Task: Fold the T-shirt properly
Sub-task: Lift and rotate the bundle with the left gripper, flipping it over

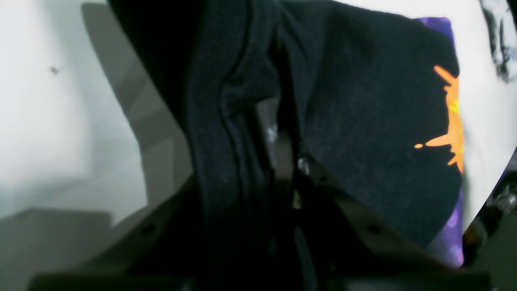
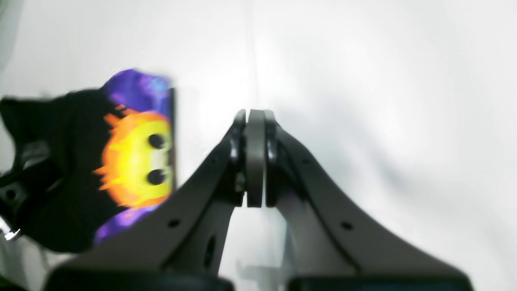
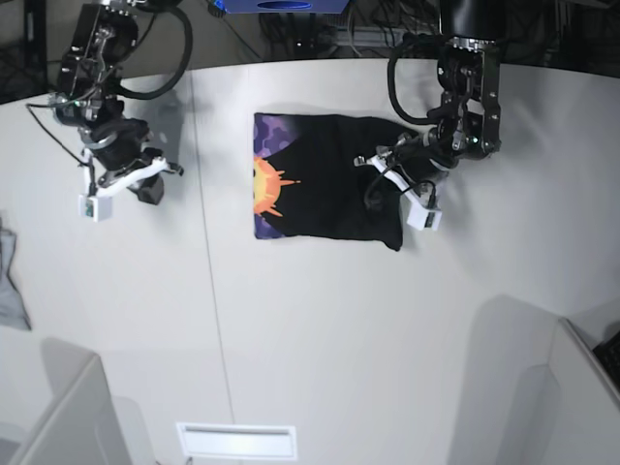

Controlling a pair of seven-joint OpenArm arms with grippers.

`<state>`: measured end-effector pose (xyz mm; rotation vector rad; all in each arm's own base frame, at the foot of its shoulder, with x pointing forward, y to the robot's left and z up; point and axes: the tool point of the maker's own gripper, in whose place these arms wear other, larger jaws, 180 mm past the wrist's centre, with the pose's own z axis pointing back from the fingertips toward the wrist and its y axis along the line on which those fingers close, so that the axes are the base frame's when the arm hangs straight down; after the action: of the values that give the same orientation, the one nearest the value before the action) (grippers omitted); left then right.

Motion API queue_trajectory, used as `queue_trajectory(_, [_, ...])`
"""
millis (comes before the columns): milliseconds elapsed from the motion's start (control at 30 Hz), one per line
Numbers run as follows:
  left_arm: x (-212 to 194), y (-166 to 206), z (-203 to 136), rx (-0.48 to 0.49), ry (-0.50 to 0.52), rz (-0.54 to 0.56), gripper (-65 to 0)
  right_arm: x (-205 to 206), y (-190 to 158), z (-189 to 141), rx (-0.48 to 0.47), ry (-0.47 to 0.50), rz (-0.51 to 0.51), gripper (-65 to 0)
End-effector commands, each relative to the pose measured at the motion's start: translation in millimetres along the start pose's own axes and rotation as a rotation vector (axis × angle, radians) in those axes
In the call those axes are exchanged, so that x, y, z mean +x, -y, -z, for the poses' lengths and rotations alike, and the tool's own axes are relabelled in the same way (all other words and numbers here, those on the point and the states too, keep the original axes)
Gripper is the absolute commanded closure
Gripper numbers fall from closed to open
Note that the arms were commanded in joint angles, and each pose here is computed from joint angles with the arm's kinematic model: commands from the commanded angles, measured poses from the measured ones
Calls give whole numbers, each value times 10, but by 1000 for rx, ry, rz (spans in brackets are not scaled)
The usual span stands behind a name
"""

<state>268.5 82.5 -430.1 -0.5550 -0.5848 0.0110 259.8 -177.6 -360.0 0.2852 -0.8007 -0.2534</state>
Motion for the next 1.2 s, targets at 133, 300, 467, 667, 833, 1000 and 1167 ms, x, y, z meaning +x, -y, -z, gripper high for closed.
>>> queue_trajectory(133, [-1,-132,-128,42,-91,70,0,49,331,-178,-81,44,27,0])
queue_trajectory(300, [33,-154,-149,53,-183,232,0,10,658,-345,-168,52,63,0])
queue_trajectory(467, [53,-38,-75,31,-243,371,0,-8,866,-465,-225,61,85,0])
queue_trajectory(667, [101,285,69,-28,-315,595,0,-14,1128,-638,-300,78,114,0])
queue_trajectory(833, [-21,531,149,-81,-392,786,0,-45,1302,-772,-360,101,166,0])
queue_trajectory(1000, [25,638,194,-92,-420,906,0,-150,1465,-929,-418,110,221,0])
queue_trajectory(1167, [106,715,214,-96,-427,991,0,-286,1448,-942,-424,93,248,0])
